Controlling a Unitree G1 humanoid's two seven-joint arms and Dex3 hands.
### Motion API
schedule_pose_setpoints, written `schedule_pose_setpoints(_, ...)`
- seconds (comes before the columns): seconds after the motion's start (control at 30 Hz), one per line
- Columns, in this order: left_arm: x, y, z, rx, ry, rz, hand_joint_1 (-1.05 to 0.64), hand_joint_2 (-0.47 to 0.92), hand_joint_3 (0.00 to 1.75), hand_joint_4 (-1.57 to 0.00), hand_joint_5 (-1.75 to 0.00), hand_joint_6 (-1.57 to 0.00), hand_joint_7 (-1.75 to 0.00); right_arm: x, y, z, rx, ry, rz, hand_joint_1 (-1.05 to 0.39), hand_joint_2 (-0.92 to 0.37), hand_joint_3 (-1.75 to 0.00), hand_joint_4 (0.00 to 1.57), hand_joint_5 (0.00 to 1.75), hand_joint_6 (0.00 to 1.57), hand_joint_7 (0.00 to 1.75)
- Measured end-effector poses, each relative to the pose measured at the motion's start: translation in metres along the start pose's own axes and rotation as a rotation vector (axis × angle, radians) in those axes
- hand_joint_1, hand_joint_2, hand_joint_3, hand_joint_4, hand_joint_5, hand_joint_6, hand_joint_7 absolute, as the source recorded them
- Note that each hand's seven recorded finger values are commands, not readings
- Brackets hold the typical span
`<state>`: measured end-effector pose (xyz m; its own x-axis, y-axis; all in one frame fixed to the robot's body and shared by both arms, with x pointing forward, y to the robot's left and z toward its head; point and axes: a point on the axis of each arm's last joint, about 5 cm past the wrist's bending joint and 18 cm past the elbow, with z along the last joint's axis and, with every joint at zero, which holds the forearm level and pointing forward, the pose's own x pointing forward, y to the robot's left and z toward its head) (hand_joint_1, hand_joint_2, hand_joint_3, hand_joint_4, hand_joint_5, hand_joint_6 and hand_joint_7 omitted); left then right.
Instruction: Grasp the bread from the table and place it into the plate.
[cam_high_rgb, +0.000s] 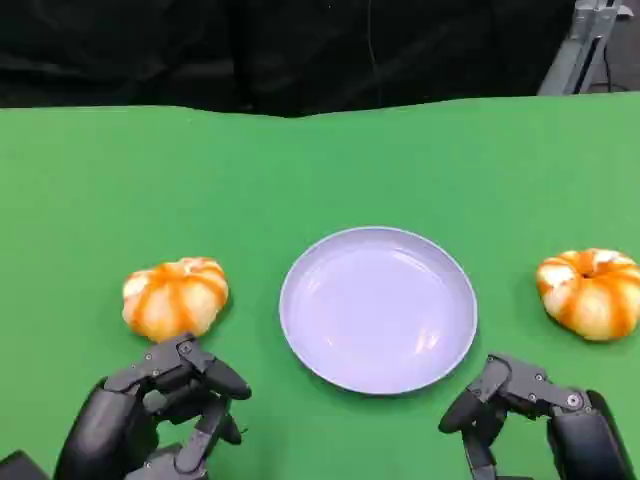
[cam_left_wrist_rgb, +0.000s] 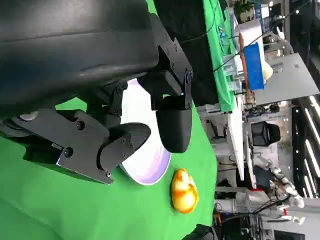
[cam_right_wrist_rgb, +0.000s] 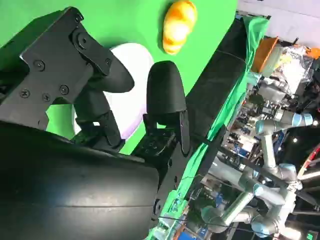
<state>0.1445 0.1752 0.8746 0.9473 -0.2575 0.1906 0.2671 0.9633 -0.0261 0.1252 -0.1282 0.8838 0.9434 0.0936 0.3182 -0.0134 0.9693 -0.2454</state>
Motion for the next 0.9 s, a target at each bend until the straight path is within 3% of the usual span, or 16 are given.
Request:
schedule_pose_setpoints(0.77,0.0003,0.0014,0.0002,0.003,0.000,0.006,-0.07,0.65,0.91,-0.69,-1.47,-0.69,-1.23,0.0007,0.0002,0.0000,-0.001,-0.003,0.001,-0.06,-0.32,-1.32,0.82,1.61,0.82,1.33)
schedule_pose_setpoints(0.83,0.0003,0.0018,0.0003,0.010,0.001,0.011,-0.10,0.71,0.72,-0.64,-1.20,-0.66,-0.93,0.0007,0.0002,0.0000,-0.001,-0.003,0.001,-0.05,-0.32,-1.32,0.81,1.61,0.82,1.33)
schedule_pose_setpoints(0.9,0.0014,0.0025,0.0008,0.037,0.011,0.036,-0.12,0.75,0.62,-0.62,-1.09,-0.65,-0.77,0.0006,0.0001,0.0000,0.003,-0.002,-0.001,-0.04,-0.33,-1.33,0.81,1.61,0.82,1.34)
